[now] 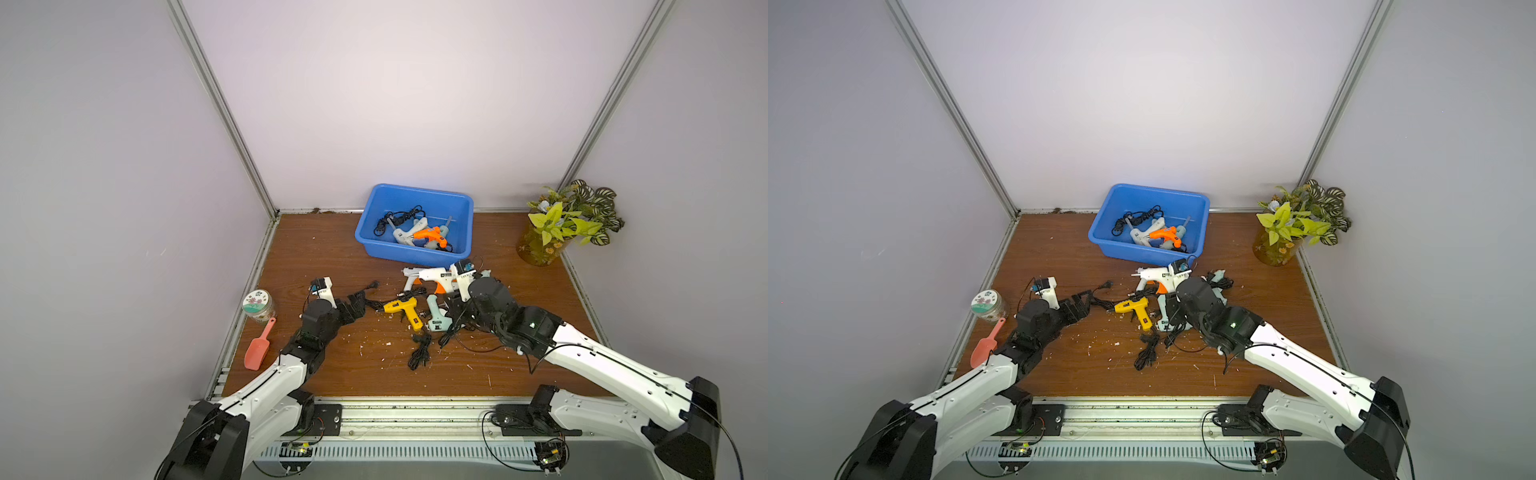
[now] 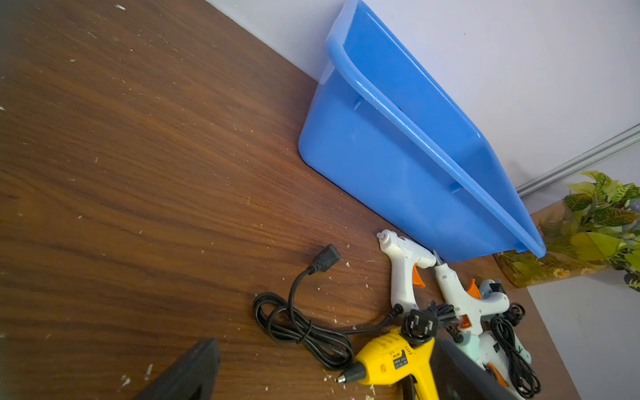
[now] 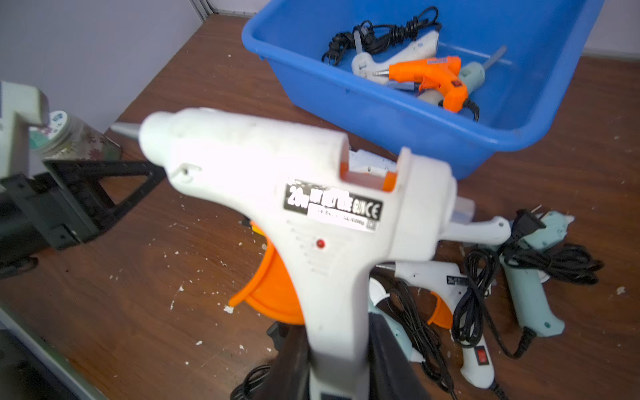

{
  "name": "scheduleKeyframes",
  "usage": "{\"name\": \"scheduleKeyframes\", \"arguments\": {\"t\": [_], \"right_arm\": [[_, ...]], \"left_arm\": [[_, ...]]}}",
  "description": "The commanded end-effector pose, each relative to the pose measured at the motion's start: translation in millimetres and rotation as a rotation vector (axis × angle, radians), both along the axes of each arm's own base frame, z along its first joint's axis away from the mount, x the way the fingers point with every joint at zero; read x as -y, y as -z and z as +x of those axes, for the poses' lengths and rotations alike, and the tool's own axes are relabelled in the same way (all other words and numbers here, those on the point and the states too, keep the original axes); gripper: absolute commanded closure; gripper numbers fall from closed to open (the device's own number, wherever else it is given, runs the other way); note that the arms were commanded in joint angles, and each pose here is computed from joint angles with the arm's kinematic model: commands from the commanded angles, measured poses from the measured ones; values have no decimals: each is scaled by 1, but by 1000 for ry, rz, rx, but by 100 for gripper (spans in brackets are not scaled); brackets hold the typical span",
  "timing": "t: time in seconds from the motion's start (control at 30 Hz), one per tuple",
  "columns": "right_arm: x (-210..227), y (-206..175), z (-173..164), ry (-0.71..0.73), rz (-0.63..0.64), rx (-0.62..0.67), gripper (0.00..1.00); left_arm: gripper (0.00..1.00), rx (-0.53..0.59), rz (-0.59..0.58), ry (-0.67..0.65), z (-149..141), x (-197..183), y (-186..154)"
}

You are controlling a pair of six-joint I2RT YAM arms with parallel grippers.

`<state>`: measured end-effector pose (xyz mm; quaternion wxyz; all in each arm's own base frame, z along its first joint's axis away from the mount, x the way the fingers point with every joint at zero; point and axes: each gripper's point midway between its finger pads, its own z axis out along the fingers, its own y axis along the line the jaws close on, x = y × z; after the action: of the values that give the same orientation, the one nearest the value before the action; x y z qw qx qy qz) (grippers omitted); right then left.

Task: Put the hot melt glue gun into the storage box
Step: Pick up the hot melt adhesive gun from the center of the board, then place the hot melt adhesive gun in the storage box.

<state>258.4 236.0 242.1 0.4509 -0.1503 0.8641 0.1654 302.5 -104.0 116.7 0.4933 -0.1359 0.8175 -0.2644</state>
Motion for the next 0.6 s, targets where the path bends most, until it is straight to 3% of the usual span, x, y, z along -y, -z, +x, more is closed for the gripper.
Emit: {"name": "scheduleKeyframes", "arguments": {"t": [0.0,0.3,0.57], "right_arm": [[-1,-53,23,46,5,115,100],[-13,-142,89,106,22,269,100],[-7,-218,165,123,163,323,100]], "left_arm": [[1,12,25,-2,1,-1,1],[1,3,26,3,1,0,4],[1,-2,19,4,0,1,6]]}}
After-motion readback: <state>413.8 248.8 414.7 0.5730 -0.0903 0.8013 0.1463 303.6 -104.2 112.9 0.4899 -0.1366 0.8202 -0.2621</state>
